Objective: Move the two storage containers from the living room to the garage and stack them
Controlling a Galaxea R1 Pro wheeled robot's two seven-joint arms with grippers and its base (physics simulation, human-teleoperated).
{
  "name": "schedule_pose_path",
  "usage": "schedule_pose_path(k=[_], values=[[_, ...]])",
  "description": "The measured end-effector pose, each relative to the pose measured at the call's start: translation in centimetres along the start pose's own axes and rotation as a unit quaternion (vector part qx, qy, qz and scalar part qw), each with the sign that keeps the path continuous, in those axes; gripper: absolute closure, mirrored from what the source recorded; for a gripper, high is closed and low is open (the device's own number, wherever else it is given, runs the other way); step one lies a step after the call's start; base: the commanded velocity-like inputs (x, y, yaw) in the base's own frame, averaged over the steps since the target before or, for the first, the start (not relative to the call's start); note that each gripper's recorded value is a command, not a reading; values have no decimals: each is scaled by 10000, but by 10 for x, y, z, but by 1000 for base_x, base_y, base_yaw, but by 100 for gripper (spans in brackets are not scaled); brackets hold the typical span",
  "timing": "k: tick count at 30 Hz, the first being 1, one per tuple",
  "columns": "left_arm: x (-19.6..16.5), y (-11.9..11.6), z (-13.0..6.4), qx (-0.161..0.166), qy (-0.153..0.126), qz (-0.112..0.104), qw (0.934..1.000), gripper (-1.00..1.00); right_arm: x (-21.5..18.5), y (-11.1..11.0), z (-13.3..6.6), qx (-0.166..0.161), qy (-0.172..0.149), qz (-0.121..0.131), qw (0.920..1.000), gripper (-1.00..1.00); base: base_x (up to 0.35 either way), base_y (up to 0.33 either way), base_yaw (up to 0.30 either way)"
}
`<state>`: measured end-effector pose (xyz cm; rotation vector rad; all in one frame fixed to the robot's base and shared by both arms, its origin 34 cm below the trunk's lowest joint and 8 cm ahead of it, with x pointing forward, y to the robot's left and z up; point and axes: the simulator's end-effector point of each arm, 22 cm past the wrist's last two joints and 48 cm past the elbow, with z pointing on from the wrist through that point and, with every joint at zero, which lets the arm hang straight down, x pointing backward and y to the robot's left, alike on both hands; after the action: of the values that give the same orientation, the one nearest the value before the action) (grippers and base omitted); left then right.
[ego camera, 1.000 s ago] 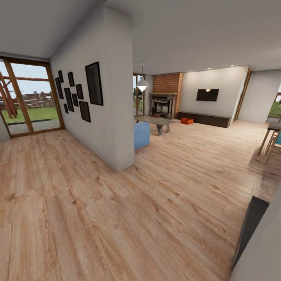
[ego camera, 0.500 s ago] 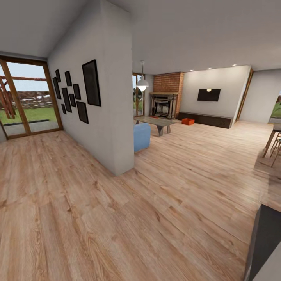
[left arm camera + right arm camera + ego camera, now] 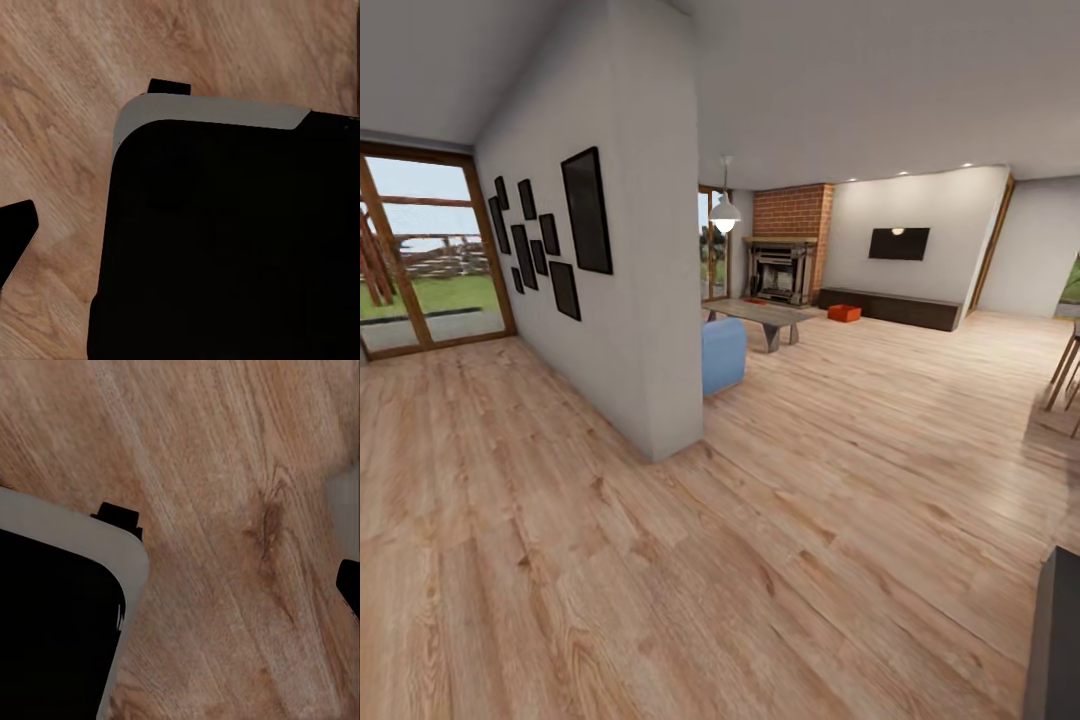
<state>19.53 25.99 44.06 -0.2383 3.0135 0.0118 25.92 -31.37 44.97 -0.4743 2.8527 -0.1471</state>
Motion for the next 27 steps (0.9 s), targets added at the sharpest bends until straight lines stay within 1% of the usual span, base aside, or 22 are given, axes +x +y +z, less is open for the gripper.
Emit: schedule_pose_path(k=[2, 4, 10, 27], values=[[0, 0, 0, 2, 0, 0, 10000, -100, -1, 5, 0, -32, -10, 5, 10000, -100, 323, 0, 0], [0, 0, 0, 1, 0, 0, 10000, -100, -6, 17, 0, -111, -40, 17, 9999, -100, 323, 0, 0], [0, 0, 0, 2, 1, 0, 10000, -100, -7, 20, 0, -125, -51, 45, 9999, -100, 323, 0, -28], [0, 0, 0, 2, -1, 1, 10000, -100, -7, 21, 0, -130, -44, 62, 9999, -100, 323, 0, -233]])
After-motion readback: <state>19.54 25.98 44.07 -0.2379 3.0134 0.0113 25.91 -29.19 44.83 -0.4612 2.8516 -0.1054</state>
